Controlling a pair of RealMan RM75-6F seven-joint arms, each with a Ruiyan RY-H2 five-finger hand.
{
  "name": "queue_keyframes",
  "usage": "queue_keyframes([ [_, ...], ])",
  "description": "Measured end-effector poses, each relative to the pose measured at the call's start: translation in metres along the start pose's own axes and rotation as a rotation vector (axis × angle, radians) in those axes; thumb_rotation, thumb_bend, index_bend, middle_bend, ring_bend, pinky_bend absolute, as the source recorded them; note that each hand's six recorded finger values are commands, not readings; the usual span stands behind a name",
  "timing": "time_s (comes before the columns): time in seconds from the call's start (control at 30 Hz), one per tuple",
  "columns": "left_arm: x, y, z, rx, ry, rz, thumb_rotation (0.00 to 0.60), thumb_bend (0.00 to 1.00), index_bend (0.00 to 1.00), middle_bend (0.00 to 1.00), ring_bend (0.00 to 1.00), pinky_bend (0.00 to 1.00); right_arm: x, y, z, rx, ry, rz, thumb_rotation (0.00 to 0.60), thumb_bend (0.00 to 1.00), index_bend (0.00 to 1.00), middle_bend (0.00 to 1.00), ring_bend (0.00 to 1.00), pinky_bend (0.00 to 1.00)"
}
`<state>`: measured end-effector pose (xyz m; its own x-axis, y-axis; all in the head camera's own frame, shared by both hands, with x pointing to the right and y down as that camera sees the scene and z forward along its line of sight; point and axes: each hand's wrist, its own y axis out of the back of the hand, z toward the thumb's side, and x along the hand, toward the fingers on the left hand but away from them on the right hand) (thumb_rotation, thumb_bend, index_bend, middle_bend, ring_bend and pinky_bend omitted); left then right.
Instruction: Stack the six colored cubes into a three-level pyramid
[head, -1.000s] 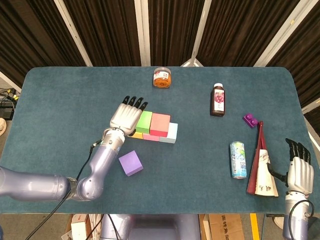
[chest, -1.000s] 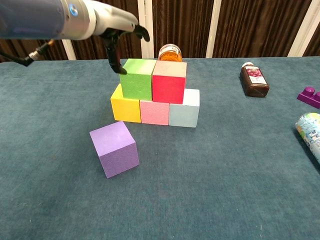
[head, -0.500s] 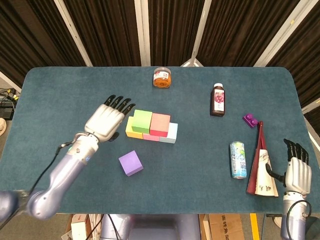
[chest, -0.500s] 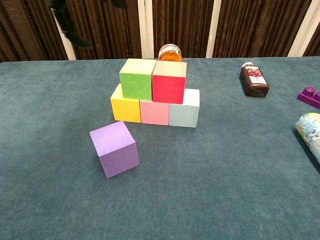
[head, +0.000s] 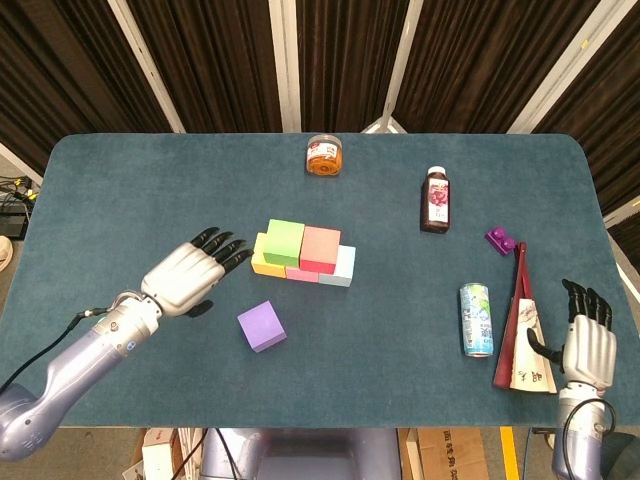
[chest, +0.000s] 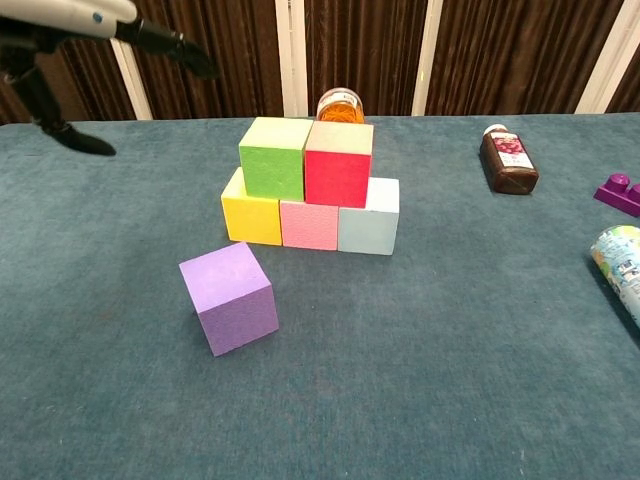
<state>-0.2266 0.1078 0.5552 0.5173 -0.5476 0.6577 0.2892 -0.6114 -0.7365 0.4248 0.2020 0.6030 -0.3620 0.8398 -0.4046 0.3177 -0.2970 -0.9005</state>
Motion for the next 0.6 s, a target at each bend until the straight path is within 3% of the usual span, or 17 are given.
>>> queue_keyframes([
  [0.33,0.007,-0.047,0.003,0.01,-0.081,-0.105,0.6,0.37,0.06,0.05,0.0,0.0,-0.004,-0.006,-0.001,0.01,-0.015,0.014,0.6,0.28,0.13,0.14,0.0,0.0],
  [0.6,0.017,-0.066,0.026,0.004,-0.144,-0.116,0.6,0.33,0.06,0.06,0.0,0.0,-0.004,-0.005,-0.002,0.002,-0.015,0.017,0.6,0.28,0.13,0.14,0.0,0.0],
])
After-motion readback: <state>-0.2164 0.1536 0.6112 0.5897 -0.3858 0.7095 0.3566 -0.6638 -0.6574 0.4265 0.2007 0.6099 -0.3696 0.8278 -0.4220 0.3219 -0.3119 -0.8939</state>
